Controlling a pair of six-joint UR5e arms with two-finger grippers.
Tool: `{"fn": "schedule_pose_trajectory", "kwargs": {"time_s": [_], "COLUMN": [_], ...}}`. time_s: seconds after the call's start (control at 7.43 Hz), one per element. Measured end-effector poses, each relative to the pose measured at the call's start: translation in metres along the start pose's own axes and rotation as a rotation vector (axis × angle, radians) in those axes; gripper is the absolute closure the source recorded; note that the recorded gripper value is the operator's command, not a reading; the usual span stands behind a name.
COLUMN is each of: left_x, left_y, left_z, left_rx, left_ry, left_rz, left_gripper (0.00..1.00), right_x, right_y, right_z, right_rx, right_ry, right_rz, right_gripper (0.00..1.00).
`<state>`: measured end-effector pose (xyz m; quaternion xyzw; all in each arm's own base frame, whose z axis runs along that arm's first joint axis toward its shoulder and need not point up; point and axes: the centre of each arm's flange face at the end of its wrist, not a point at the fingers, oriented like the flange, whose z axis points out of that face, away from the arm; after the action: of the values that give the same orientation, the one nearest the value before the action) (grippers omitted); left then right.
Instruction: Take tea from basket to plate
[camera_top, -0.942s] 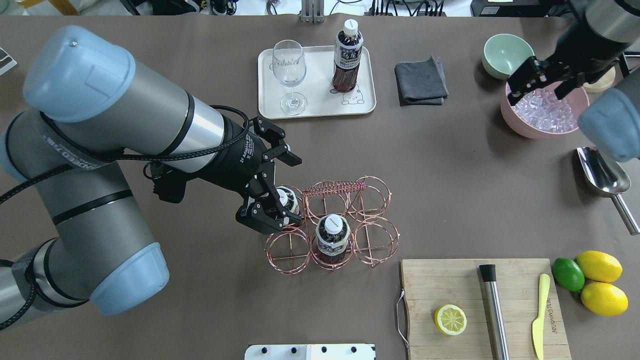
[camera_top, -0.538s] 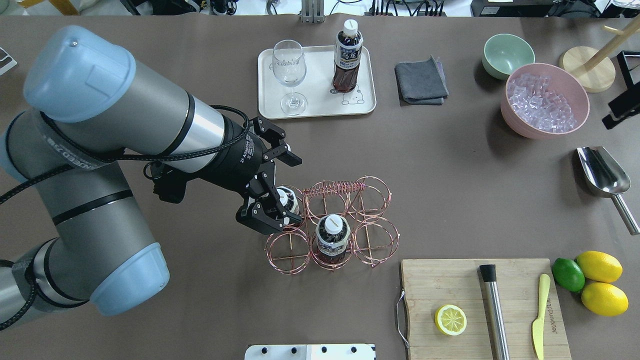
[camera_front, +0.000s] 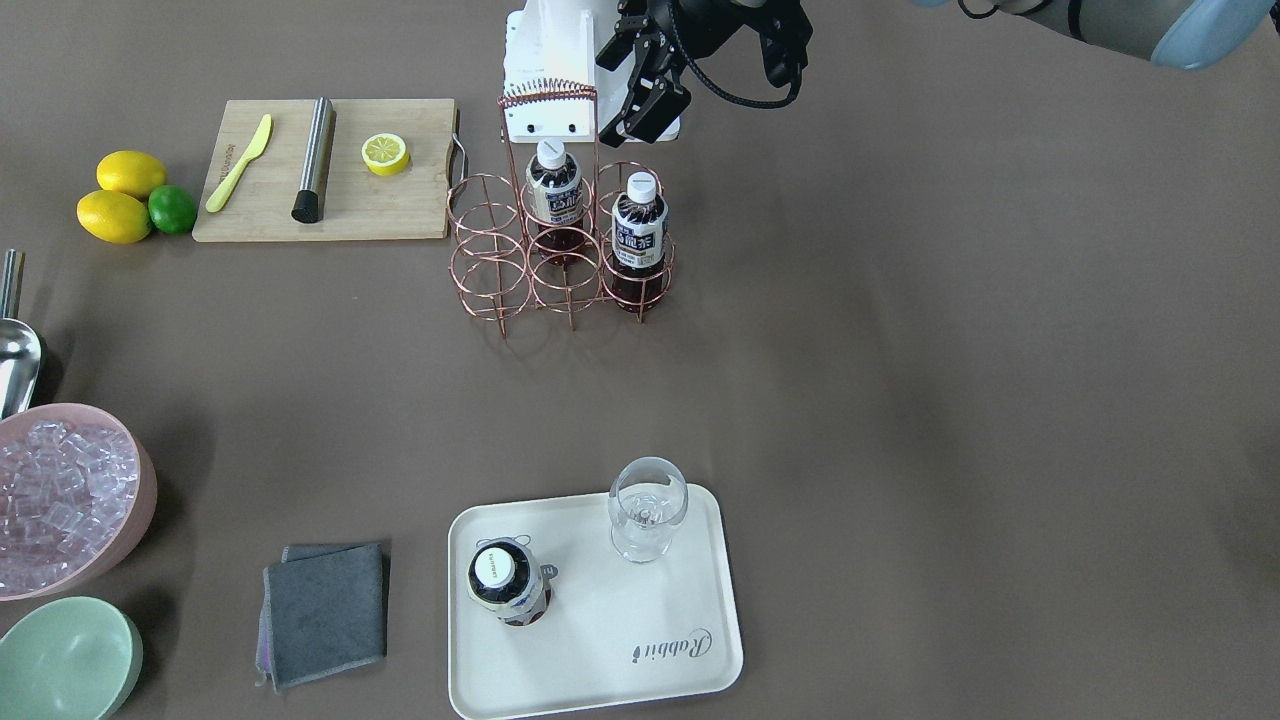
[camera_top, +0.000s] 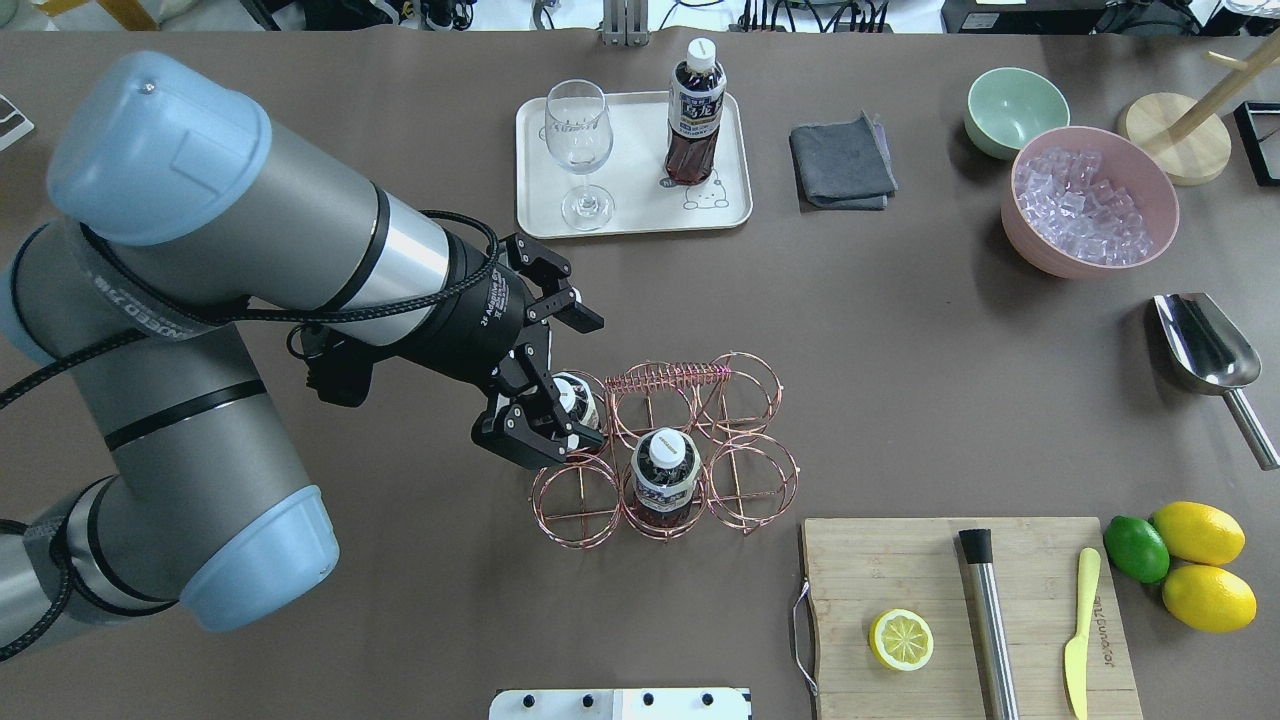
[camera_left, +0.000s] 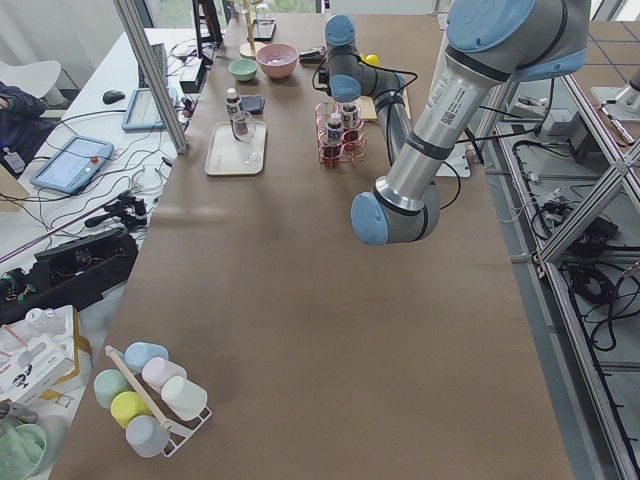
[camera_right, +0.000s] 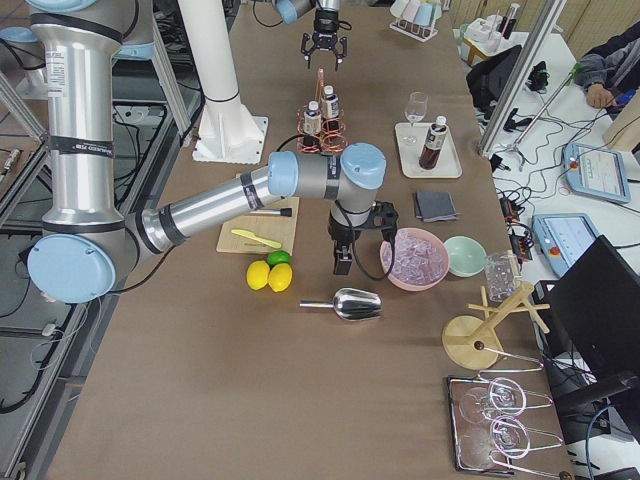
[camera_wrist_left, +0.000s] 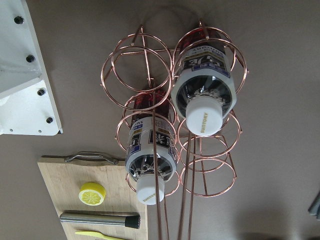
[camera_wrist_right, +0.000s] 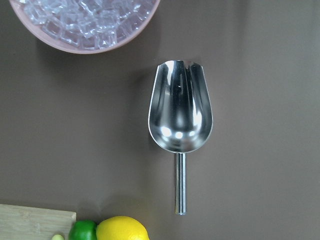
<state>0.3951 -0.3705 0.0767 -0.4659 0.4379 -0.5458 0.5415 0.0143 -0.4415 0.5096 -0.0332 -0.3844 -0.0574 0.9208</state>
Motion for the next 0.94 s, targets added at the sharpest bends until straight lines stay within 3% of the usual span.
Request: {"fn": "schedule_pose_trajectory", "kwargs": {"time_s": [0.4,0.67,0.94], "left_x": [0.000,0.000,0.000], "left_y": [0.000,0.000,0.000], "left_z": [0.000,0.000,0.000], "left_rx": [0.000,0.000,0.000], "left_ry": [0.000,0.000,0.000], "left_rz": [0.000,0.000,0.000], "left_gripper": [0.02,0.02,0.03], "right_x": [0.048,0.074,0.086], "right_y": [0.021,0.023,0.018], "right_z": [0.021,0.041,0.048], "right_rx": [-0.040,-0.078,-0.078], "right_ry": [-0.013,-0.012,0.024], "right_rz": [0.067,0.025,-0.006], "right_gripper": [0.00,0.00,0.00]}}
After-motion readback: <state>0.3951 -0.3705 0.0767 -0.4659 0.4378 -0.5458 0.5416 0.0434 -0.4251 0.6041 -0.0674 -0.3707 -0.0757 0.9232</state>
